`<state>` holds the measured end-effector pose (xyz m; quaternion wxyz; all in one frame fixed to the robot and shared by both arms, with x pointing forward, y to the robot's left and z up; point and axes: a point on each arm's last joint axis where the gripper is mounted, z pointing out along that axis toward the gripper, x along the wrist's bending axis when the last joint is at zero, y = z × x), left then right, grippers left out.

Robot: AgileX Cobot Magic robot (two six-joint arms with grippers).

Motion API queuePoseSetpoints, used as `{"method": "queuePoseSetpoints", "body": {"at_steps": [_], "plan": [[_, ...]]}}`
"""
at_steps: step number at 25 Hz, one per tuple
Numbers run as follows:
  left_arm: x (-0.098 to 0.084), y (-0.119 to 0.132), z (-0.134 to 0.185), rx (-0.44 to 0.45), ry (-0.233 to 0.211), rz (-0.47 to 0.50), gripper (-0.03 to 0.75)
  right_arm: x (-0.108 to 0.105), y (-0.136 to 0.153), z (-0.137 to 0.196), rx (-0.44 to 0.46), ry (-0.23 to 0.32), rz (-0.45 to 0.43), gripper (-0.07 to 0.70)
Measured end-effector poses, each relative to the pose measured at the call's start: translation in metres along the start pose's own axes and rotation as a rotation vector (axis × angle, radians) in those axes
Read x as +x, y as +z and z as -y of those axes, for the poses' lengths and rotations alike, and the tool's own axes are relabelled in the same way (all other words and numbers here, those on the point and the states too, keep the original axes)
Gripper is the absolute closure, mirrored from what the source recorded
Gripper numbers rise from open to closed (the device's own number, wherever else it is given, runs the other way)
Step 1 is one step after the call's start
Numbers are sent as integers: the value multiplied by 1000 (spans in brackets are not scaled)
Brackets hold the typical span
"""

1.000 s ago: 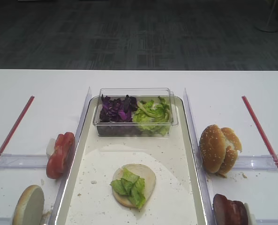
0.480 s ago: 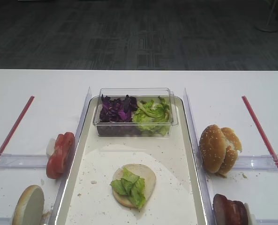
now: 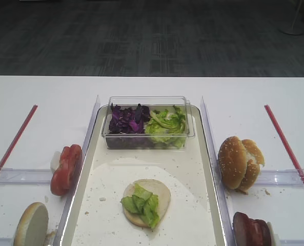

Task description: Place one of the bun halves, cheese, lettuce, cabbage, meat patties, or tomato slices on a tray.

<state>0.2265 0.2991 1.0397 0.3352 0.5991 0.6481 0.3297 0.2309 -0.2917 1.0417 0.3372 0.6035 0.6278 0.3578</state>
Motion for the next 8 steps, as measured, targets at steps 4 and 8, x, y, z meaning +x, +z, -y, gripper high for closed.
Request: {"method": "queuePoseSetpoints", "body": {"at_steps": [4,8], "plan": [[0,0,0,0,0,0,225,0,0,0,0,1,0,110],[0,0,0,0,0,0,225,0,0,0,0,2,0,111]]}}
